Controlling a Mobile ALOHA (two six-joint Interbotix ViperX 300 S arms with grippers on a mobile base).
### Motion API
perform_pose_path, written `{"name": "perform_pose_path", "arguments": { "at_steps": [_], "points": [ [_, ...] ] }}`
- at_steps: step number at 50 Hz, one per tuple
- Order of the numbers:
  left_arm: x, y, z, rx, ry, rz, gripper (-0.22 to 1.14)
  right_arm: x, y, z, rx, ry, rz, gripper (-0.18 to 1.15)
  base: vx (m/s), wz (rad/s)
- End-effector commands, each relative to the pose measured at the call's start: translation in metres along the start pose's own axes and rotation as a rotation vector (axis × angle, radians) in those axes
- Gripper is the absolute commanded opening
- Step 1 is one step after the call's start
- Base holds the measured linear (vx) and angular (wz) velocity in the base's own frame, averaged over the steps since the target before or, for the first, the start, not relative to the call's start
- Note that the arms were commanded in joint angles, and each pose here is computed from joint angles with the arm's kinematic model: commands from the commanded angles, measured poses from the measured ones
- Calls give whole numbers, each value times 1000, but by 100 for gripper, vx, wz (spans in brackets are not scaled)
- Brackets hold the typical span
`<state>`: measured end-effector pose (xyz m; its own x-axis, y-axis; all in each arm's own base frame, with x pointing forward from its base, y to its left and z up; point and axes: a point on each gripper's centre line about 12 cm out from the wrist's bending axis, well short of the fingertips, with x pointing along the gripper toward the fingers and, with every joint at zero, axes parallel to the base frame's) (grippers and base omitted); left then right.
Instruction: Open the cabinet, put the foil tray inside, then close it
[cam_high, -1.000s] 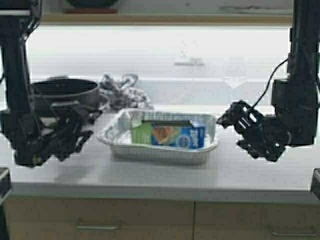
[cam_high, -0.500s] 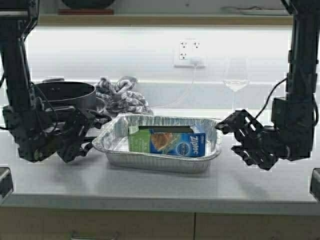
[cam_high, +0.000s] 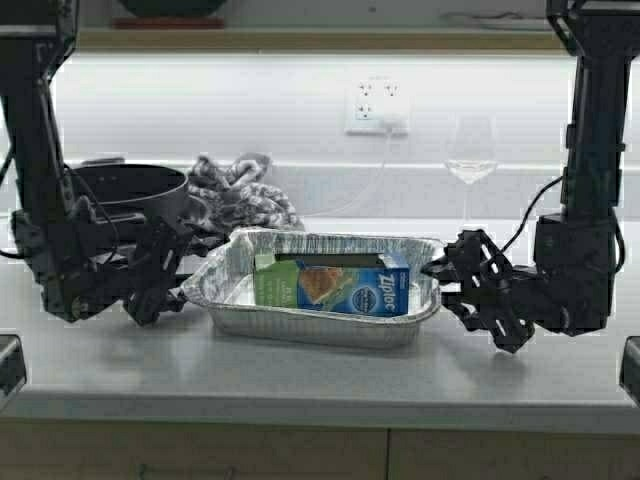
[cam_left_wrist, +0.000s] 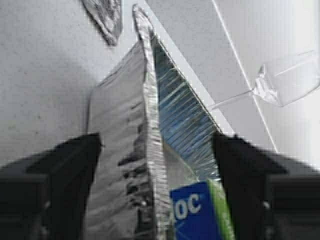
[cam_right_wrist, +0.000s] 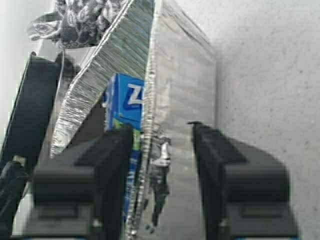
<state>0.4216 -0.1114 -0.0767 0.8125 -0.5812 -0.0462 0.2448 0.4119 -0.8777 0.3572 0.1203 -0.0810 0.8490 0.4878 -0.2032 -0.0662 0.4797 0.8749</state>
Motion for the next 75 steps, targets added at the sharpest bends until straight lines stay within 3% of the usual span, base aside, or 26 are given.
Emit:
{"name": "perform_pose_path", "arguments": {
  "at_steps": [1, 7, 10, 18, 25, 51, 67, 75],
  "points": [
    [4, -9, 8, 11, -15, -23, 67, 1, 10, 5, -3, -20, 44, 39, 0, 0],
    [0, -13, 8, -1, -11, -18, 2, -5, 14, 6, 9, -39, 72, 0, 0, 0],
    [-2, -16, 9, -10, -10, -15, -15, -8, 17, 7, 24, -42, 79, -1, 0, 0],
    [-13, -37, 14, -24, -6, -12, 9, -23, 34, 11, 56, -39, 91, 9, 0, 0],
    [-27, -63, 20, -16, -5, -13, 3, -43, 57, 16, 61, -30, 94, 8, 0, 0],
    [-93, -166, 28, 43, 1, -39, 4, -129, 149, 35, 25, -27, 184, 8, 0, 0],
    [-120, -221, 46, 129, 24, 13, 4, -151, 193, 48, 45, 2, 230, 8, 0, 0],
    [-121, -247, 57, 131, 29, -13, 4, -159, 214, 59, 32, -16, 241, 8, 0, 0]
  ]
}}
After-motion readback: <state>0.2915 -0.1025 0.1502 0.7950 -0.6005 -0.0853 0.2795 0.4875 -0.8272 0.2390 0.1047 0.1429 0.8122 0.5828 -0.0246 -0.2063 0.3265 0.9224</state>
